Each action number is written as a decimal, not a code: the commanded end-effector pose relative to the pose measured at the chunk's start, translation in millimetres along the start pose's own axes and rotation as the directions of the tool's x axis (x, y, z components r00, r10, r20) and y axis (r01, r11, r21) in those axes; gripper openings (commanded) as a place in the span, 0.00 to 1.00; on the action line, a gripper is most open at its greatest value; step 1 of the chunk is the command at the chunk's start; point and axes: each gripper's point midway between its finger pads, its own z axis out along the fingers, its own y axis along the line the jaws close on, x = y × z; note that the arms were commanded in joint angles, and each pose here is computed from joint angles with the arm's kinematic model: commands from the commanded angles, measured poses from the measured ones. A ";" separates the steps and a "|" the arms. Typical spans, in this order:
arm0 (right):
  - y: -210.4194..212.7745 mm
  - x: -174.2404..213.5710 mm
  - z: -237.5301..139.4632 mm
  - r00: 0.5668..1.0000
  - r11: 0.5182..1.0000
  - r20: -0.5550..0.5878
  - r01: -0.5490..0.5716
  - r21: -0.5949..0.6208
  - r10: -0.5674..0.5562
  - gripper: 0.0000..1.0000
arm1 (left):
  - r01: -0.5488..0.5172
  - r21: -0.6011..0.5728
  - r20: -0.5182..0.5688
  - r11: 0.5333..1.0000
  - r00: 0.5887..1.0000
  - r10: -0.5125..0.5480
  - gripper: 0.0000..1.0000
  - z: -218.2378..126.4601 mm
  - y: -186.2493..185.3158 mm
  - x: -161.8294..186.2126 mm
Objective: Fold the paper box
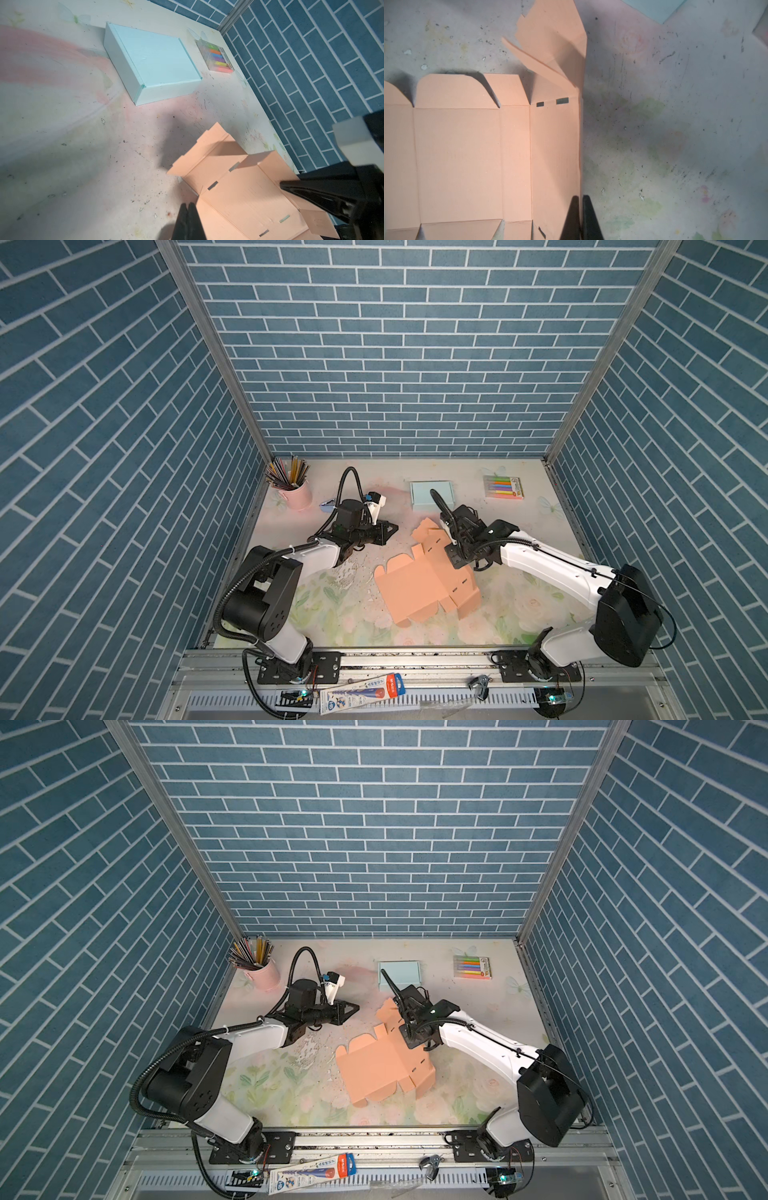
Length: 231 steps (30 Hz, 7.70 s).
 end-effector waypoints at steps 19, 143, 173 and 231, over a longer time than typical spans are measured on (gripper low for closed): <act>29.6 -40.0 -26.5 0.892 0.871 0.088 0.406 0.277 -0.444 0.00 | 0.035 0.041 0.038 0.999 0.999 -0.037 0.00 36.1 38.1 -33.1; 62.2 -14.2 25.4 0.530 0.384 -0.096 0.717 0.582 -0.843 0.00 | -0.316 0.123 0.180 0.941 0.939 0.292 0.47 -24.6 -31.3 96.1; 64.5 -15.9 20.1 0.534 0.403 -0.065 0.707 0.582 -0.843 0.00 | -0.283 0.236 0.259 0.930 0.940 0.220 0.58 -40.4 -26.6 59.5; 73.3 -12.1 22.7 0.516 0.393 -0.064 0.722 0.570 -0.854 0.00 | -0.391 0.095 0.276 0.916 0.894 0.353 0.43 -1.4 -32.6 66.8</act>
